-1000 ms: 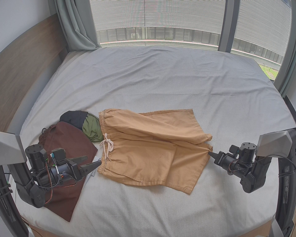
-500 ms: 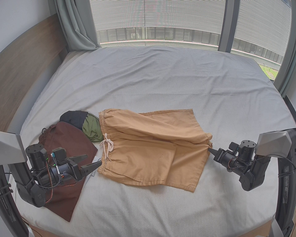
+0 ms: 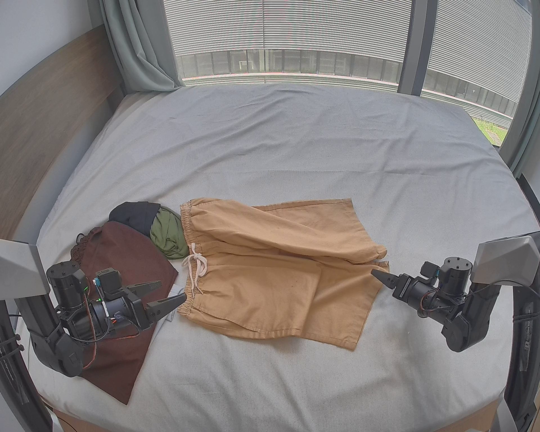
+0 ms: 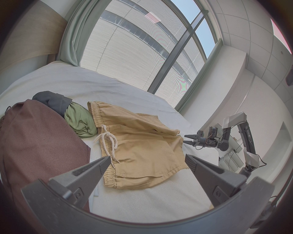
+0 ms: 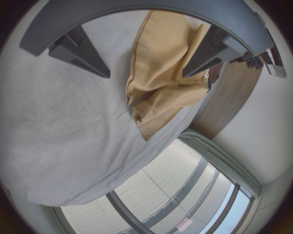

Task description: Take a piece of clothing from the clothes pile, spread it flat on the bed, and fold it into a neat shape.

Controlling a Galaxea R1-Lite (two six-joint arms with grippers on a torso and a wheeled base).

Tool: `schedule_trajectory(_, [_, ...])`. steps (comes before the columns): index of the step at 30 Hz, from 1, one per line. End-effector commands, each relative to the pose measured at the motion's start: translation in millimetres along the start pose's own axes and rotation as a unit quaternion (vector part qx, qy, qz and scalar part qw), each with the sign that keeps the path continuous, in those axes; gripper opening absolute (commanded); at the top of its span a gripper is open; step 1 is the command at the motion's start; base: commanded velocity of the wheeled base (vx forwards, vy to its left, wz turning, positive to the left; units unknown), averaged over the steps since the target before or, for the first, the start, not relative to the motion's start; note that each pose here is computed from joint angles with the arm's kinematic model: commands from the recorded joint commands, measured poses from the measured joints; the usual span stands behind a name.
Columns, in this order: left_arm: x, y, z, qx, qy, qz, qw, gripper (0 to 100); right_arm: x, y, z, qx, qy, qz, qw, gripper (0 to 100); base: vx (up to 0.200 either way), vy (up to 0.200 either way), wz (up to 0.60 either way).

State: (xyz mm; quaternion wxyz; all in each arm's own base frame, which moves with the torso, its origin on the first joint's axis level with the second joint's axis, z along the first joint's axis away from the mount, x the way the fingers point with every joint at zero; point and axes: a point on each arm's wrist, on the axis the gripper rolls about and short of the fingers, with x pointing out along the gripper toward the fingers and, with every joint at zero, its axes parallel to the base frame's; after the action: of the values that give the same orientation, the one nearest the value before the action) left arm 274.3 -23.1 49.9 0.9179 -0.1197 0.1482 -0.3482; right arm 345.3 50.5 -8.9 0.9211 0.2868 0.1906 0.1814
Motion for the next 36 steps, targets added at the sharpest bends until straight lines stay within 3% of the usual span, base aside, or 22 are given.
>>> schedule_trajectory(1, [1, 1, 0, 0.001, -0.001, 0.000, 1.0000, 100, -21, 17, 3, -0.017, 0.011, 0.012, 0.9997, 100, 0.000, 0.000, 0.00])
schedule_trajectory(14, [0, 0, 0, 0.003, 0.000, 0.000, 1.0000, 100, -47, 37, -38, -0.052, 0.111, 0.028, 0.9921, 100, 0.000, 0.000, 0.00])
schedule_trajectory(27, [0, 1, -1, 0.011, 0.002, 0.001, 0.9999, 100, -53, 43, -56, -0.050, 0.149, 0.032, 0.9871, 100, 0.000, 0.000, 0.00])
schedule_trajectory(36, [1, 2, -4, 0.008, 0.006, 0.001, 1.0000, 100, -47, 32, -73, -0.040, 0.179, 0.017, 0.9828, 100, 0.000, 0.000, 0.00])
